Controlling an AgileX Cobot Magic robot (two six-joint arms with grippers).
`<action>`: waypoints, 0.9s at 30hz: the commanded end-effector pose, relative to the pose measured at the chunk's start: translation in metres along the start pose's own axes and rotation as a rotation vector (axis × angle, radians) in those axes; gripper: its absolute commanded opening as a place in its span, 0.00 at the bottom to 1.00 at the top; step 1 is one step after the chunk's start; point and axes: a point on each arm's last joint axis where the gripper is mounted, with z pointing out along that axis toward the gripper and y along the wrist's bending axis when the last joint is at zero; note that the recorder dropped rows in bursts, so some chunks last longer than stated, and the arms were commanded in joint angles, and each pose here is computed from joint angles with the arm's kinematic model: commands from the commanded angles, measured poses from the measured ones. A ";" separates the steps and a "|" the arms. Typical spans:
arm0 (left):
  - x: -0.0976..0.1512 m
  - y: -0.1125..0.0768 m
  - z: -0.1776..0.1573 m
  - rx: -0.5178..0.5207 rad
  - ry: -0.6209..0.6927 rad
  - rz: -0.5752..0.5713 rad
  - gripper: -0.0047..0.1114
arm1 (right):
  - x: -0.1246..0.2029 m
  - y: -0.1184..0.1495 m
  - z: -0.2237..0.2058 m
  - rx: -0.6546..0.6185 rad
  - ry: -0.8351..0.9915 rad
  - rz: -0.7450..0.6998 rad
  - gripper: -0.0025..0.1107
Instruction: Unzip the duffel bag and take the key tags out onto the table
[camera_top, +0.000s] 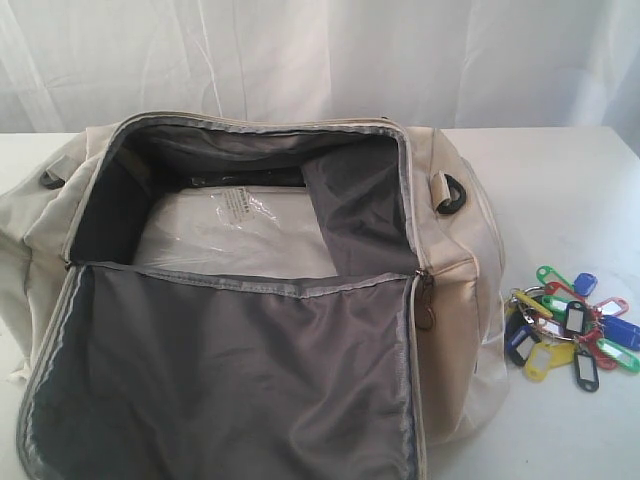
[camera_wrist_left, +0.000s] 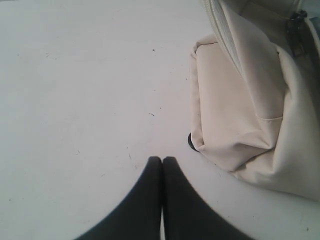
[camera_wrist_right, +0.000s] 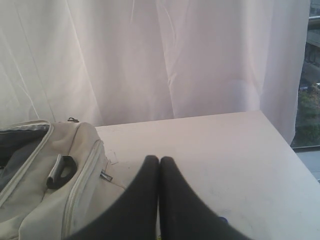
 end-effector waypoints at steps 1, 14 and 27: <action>0.001 0.000 0.000 0.000 -0.002 -0.008 0.04 | 0.000 0.000 -0.001 -0.003 -0.009 -0.010 0.02; 0.001 0.000 0.000 0.000 -0.002 -0.008 0.04 | 0.000 0.000 -0.001 -0.003 -0.009 -0.010 0.02; 0.001 0.000 0.000 0.000 -0.002 -0.008 0.04 | 0.002 -0.002 -0.008 0.015 0.010 -0.216 0.02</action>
